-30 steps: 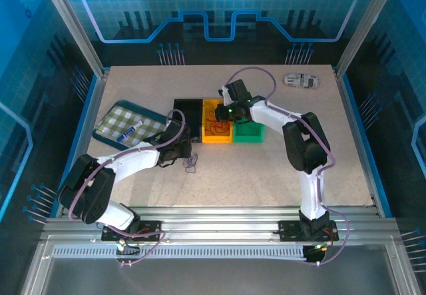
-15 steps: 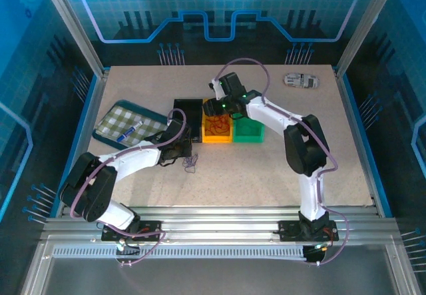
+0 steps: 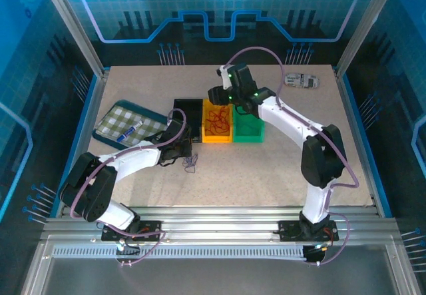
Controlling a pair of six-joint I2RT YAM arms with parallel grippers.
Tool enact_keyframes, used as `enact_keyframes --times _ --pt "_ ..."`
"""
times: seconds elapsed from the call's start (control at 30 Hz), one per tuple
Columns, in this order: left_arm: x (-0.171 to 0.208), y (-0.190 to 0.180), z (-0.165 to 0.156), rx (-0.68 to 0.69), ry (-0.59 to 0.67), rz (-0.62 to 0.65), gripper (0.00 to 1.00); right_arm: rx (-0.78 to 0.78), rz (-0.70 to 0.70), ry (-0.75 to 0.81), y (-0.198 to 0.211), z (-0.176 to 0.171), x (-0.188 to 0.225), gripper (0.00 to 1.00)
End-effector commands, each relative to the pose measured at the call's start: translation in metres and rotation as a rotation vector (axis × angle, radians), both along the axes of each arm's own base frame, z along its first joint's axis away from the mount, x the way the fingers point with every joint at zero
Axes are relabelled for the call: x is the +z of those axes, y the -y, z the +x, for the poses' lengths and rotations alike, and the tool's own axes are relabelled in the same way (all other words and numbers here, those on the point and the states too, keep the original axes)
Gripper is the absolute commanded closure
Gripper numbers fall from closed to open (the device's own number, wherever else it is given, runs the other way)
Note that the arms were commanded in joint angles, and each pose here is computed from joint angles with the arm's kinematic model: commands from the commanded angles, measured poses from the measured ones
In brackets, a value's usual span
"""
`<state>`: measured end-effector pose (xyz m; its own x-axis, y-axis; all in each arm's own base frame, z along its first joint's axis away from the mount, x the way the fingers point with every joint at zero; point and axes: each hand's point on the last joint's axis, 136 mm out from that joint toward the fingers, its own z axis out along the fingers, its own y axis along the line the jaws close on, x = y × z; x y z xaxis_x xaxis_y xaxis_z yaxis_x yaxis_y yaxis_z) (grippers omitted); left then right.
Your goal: Untangle the cables
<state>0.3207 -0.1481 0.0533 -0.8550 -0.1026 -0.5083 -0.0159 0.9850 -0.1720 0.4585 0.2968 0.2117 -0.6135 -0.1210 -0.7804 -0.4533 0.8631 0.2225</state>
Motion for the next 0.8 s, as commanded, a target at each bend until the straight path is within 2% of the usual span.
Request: enact_keyframes --times 0.0,0.17,0.33,0.4,0.43,0.47,0.5,0.57,0.67,0.77 --pt "0.009 0.013 0.002 -0.079 0.01 -0.05 1.0 0.001 0.008 -0.012 0.004 -0.012 -0.002 0.49" --pt "0.043 0.047 -0.007 -0.262 0.053 -0.227 1.0 0.12 0.019 -0.067 -0.008 -0.066 -0.032 0.49" --pt "0.082 0.072 -0.02 -0.413 0.1 -0.404 0.99 0.13 0.043 -0.109 0.0 -0.103 -0.056 0.48" --pt "0.092 0.078 -0.024 -0.445 0.106 -0.438 0.71 0.135 0.047 -0.139 0.002 -0.113 -0.066 0.48" --pt "0.095 0.079 -0.025 -0.453 0.104 -0.447 0.47 0.127 0.034 -0.152 0.006 -0.116 -0.071 0.48" --pt "0.096 0.078 -0.026 -0.447 0.094 -0.443 0.32 0.127 0.028 -0.163 0.007 -0.119 -0.074 0.48" --pt "0.096 0.077 -0.026 -0.44 0.088 -0.436 0.28 0.129 0.025 -0.166 0.007 -0.122 -0.076 0.48" --pt "0.094 0.067 -0.022 -0.389 0.089 -0.39 0.25 0.135 0.023 -0.173 0.008 -0.126 -0.078 0.48" --pt "0.088 0.049 -0.021 -0.315 0.099 -0.312 0.25 0.165 0.006 -0.172 0.005 -0.133 -0.08 0.47" --pt "0.071 0.04 -0.026 -0.303 0.046 -0.256 0.27 0.181 -0.01 -0.197 0.003 -0.138 -0.087 0.47"
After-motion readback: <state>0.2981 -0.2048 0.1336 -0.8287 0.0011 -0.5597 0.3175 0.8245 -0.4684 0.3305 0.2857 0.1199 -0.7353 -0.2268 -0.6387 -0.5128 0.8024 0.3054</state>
